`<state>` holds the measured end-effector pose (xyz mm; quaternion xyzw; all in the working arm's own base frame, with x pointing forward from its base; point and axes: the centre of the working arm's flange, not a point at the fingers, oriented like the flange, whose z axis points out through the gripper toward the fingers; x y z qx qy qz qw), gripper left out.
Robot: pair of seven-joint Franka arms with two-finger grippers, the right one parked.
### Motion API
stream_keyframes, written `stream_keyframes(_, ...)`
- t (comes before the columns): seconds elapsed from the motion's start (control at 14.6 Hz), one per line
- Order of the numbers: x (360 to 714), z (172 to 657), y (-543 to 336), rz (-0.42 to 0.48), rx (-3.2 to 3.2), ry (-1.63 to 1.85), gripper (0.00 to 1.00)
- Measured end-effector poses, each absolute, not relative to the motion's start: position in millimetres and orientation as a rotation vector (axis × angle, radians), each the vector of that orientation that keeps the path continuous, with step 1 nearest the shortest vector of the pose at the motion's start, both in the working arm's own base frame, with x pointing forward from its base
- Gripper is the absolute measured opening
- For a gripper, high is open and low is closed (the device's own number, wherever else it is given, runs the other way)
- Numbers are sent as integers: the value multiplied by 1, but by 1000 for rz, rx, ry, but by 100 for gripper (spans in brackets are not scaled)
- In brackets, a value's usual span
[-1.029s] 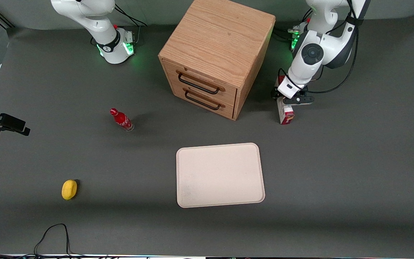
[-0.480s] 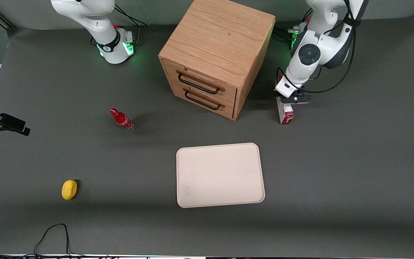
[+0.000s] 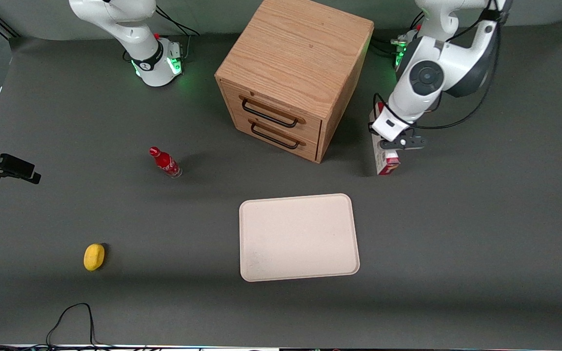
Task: Place red cookie box on tray
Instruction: 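Close the left gripper on the cookie box top and lift it, then carry the held cookie box over to the cream tray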
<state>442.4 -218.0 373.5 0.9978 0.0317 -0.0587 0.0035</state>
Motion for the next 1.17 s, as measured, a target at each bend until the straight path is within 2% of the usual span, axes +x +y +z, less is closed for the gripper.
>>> stream_keyframes(0.27,516,486,-182,-171,3066,132,3)
stream_keyframes(0.55,582,540,-186,-246,3007,104,3)
stream_keyframes(0.82,643,539,-202,-315,2987,94,3)
stream_keyframes(1.17,692,467,-252,-287,2956,151,3)
